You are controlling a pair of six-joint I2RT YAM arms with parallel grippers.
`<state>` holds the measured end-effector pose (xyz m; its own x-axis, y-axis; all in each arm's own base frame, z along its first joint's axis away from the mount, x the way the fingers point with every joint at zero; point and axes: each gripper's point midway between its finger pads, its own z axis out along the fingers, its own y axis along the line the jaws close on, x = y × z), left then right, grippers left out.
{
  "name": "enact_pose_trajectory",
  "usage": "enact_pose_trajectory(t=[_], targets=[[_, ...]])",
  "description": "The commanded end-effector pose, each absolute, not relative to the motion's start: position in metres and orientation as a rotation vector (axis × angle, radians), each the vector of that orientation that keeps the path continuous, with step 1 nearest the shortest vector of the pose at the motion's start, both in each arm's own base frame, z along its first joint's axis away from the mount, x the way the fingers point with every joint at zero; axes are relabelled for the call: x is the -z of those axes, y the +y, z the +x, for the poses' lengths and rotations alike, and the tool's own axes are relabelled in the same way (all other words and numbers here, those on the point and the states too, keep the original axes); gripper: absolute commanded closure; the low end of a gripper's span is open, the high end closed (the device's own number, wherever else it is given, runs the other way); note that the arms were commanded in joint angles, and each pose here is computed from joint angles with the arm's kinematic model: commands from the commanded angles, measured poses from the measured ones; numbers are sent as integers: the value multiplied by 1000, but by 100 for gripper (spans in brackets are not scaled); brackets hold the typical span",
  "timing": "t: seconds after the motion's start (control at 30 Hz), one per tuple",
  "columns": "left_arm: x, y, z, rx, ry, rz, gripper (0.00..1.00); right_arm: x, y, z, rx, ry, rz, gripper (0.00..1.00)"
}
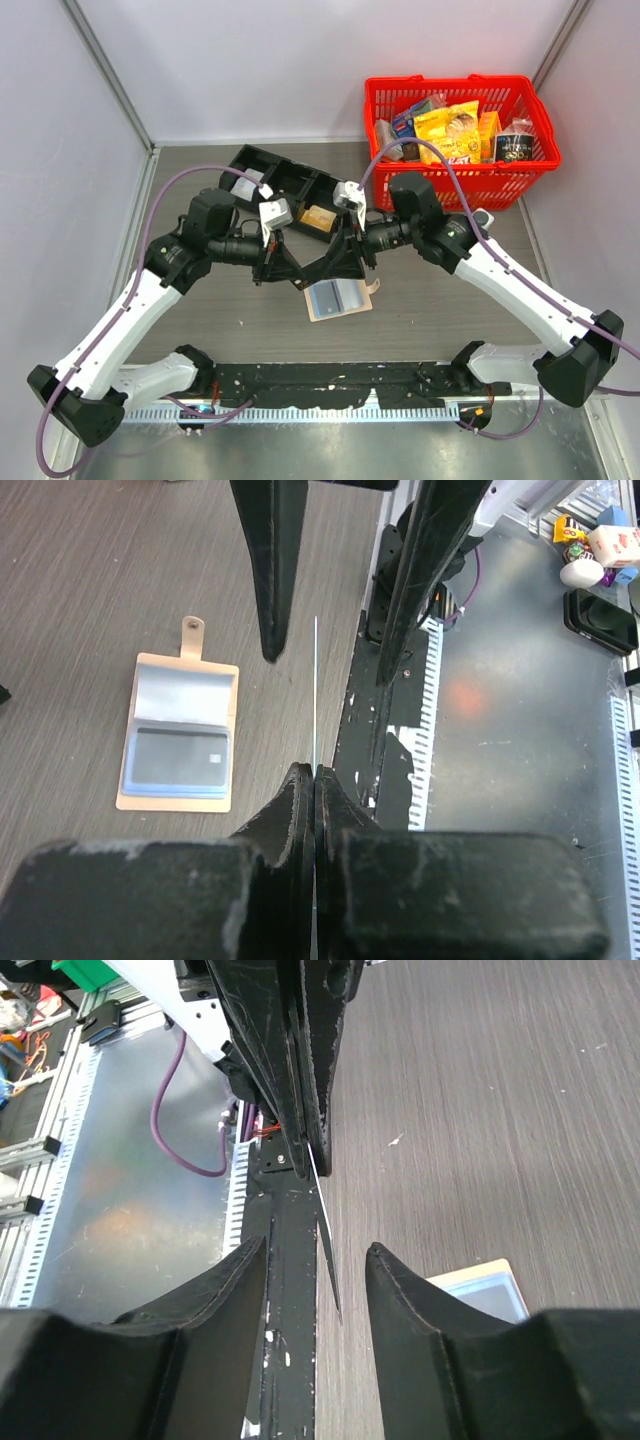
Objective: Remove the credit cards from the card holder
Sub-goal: Place the credit card in the storage box.
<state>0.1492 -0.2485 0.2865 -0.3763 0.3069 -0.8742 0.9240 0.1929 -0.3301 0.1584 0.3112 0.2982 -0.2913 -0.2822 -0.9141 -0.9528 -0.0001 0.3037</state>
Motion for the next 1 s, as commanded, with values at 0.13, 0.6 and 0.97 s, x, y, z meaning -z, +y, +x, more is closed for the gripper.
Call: enact_pose_trajectory(t=[0.13,0.6,0.97], targets=[[-299,-250,143,1203,1771,1197,88,-328,324,151,-1396,1487,-1328,90],[-317,-223,232,929,1711,396,31,-329,306,204,-1392,1579,-769,99],[-336,-210,233,1235,1440,-60,29,-345,287,217,-1482,1464,-373,99]])
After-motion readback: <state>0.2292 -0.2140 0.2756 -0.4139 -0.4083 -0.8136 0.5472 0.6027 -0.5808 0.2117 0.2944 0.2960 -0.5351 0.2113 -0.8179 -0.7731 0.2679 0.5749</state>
